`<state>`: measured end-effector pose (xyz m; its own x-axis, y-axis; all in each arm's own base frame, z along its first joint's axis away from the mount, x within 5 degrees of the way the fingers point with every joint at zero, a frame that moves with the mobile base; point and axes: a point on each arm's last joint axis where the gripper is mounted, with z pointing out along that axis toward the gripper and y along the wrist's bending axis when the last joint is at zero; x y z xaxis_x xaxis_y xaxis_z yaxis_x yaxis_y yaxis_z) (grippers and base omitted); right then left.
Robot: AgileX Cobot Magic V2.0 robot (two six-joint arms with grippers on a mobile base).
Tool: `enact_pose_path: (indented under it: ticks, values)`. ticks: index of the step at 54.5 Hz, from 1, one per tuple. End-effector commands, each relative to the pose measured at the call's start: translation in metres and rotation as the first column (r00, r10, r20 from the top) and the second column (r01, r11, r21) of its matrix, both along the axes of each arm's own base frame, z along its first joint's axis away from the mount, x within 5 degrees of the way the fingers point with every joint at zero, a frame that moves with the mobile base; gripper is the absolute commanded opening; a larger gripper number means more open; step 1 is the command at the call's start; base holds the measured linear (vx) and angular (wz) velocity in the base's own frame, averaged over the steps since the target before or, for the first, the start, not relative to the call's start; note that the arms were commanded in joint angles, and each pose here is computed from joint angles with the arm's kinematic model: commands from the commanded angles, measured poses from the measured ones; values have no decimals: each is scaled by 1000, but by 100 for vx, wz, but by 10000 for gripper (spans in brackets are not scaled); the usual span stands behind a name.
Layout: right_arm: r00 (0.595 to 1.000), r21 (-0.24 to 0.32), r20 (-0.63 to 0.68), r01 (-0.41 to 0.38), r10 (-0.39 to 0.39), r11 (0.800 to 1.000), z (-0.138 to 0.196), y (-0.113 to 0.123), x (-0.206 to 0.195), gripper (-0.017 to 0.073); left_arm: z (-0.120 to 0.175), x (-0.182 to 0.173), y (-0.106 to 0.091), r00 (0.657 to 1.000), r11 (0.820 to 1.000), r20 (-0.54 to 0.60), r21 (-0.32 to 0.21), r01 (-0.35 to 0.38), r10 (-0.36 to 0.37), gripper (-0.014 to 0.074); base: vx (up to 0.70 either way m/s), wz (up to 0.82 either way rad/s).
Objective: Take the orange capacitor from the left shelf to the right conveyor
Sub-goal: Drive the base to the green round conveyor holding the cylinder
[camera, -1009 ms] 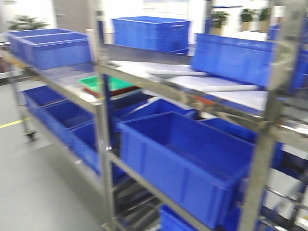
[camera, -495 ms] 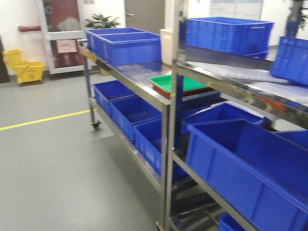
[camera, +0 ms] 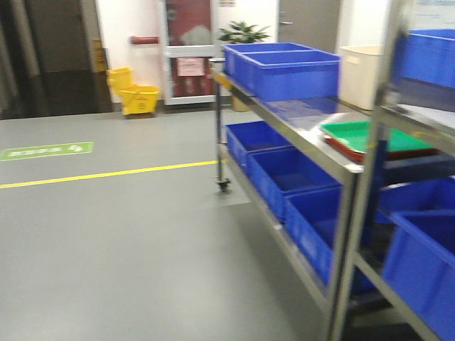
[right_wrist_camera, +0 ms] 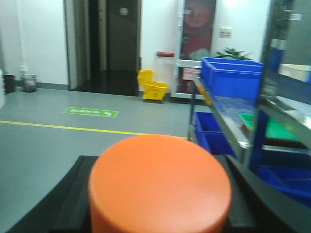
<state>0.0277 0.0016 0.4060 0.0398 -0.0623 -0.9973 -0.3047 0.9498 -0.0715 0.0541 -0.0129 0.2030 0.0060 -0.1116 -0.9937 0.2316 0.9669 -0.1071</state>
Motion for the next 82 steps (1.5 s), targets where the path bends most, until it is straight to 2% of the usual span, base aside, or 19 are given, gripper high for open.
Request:
enact_pose_path:
  ticks: [1, 47, 82]
  values:
    - [995, 14, 100, -5, 3, 1000, 14, 0, -1, -8, 18, -3, 1, 994, 999, 109, -37, 7, -3, -6, 17, 60]
    - [995, 13, 97, -5, 3, 1000, 14, 0, -1, -8, 18, -3, 1, 994, 999, 111, -37, 7, -3, -6, 22, 71]
    - [995, 14, 100, -5, 3, 1000, 14, 0, -1, -8, 18, -3, 1, 994, 999, 111, -37, 7, -3, -6, 32, 47]
